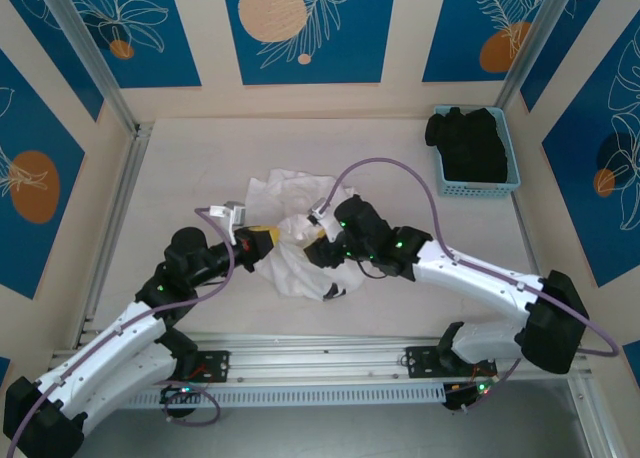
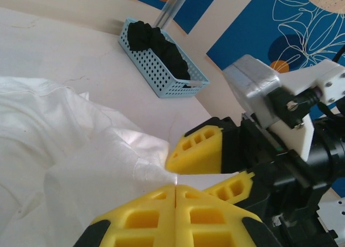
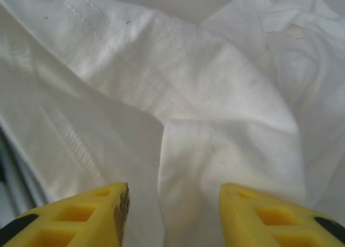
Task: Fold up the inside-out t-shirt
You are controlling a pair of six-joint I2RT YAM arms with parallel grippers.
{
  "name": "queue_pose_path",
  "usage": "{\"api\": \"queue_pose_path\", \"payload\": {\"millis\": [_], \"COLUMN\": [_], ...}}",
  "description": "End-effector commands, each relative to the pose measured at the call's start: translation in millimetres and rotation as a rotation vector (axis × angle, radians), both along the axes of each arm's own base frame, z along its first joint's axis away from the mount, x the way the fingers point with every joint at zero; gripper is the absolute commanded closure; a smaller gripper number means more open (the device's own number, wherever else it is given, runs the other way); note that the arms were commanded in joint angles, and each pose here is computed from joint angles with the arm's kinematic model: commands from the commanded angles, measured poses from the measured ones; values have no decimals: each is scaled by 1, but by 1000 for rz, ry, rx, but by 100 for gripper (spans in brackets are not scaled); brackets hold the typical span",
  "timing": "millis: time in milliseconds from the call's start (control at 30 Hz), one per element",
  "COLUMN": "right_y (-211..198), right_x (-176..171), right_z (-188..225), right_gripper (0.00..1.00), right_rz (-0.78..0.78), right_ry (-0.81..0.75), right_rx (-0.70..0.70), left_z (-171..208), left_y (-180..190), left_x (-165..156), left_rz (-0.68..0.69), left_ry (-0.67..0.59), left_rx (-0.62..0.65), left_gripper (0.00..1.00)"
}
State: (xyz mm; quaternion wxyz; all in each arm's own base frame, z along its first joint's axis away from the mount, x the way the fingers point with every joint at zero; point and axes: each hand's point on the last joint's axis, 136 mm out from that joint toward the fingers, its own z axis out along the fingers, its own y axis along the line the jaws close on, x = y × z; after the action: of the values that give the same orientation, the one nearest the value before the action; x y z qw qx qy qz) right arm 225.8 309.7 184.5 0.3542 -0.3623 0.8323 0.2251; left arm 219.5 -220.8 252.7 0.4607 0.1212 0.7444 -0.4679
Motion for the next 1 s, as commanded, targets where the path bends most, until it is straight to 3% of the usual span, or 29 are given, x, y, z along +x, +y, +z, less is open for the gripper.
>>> {"api": "queue_pose_path", "payload": {"millis": [0,67,167,300,467,600,967], "right_y": [1,0,-13,-35,-54,-63,-62], "right_x": [20,28,40,41,31,28,27], "right_z": [10,9,15,35,53,52,45], "right_gripper": [55,60,84,100,100,100,100], "right_rz": [-61,-105,-209,-282,-299,-302,-254], "right_ry": [-137,-175,-238,-212,-114,-57,10], "right_rx": [-110,-164,-224,-100,165,272,259], "left_z": [7,6,3,-11,-33,-45,-54], "left_y": [0,1,5,23,45,43,11], "left_x": [-1,-1,1,8,17,17,8], "left_rz": [-11,-6,22,129,254,233,58], "left_ry": [-19,-17,-12,5,25,31,35], "left_rx": [-23,-22,-7,64,159,204,168], "left_gripper": [100,100,100,100,100,100,100]}}
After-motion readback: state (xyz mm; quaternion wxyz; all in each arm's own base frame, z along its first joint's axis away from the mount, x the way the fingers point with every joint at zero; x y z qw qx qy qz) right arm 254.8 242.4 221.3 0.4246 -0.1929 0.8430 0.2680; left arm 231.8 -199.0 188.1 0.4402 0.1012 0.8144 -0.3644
